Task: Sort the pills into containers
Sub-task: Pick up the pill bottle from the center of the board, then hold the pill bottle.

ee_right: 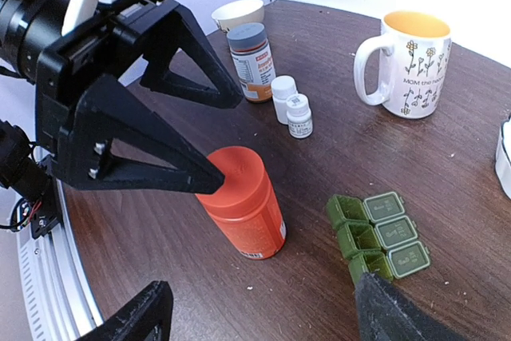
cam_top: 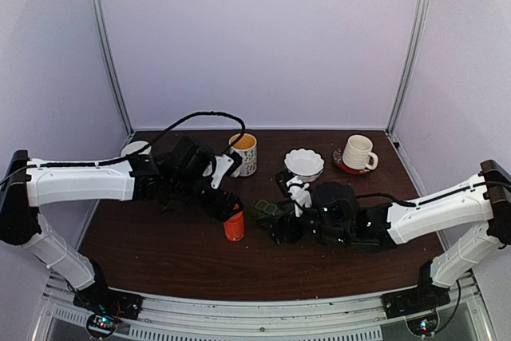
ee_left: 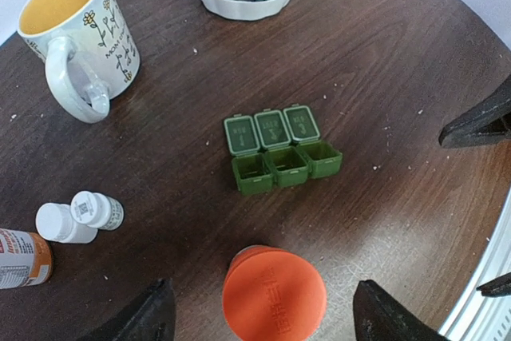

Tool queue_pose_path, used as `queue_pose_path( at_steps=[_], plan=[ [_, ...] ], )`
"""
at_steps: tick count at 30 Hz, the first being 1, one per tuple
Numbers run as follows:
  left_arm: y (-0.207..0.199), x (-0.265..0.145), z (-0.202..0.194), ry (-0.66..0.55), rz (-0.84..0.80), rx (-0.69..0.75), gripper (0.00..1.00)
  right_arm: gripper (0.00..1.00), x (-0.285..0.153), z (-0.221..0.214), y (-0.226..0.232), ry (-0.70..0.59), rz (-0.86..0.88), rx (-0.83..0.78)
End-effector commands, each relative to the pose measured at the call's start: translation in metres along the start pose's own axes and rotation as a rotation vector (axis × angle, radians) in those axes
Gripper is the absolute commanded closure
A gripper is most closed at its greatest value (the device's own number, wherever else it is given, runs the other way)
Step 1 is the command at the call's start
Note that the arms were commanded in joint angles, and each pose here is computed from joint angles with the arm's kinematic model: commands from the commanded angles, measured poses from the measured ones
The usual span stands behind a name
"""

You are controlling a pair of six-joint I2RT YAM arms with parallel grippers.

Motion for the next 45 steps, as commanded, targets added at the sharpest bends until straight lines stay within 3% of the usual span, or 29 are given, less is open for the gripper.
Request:
queue_pose_path(
  at_steps=[1,9,25,27,31,35,41,45],
  plan=[
    [-0.001,0.001,-0.004,0.094,0.014,0.009,0.21,0.18,-0.003,0.002,-0.005,-0.055,-0.018,0.033],
    [-0.008,0.017,-0.009,0.235,0.003,0.000,0.24,0.19,-0.004,0.000,-0.006,-0.060,-0.021,0.034],
    [-0.008,0.027,-0.012,0.288,0.010,-0.008,0.33,0.19,0.000,-0.003,-0.005,-0.045,-0.021,0.025],
    [-0.008,0.027,-0.010,0.282,0.012,-0.006,0.37,0.19,0.000,-0.001,-0.005,-0.047,-0.016,0.026],
    [-0.008,0.022,-0.001,0.257,0.015,-0.002,0.56,0.19,-0.001,0.000,-0.004,-0.049,-0.014,0.019],
    [-0.011,0.008,0.013,0.206,0.003,0.008,0.62,0.18,-0.002,0.000,0.000,-0.039,0.010,-0.012],
    [-0.037,-0.028,0.042,0.097,-0.307,-0.014,0.63,0.17,-0.018,0.022,0.023,-0.058,0.202,-0.057],
    [-0.062,-0.065,0.055,0.047,-0.525,0.077,0.63,0.01,-0.034,0.036,0.040,-0.059,0.369,-0.069]
  ],
)
Point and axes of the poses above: each gripper's point midway between its finger pads, its own x axis out along the fingers, its own y axis along the line the jaws close on, z = x × y, the point moved 2 cm from there along -x, back along the fingers, and after that the axes turned 4 degrees about -x, right-handed, at the moved point
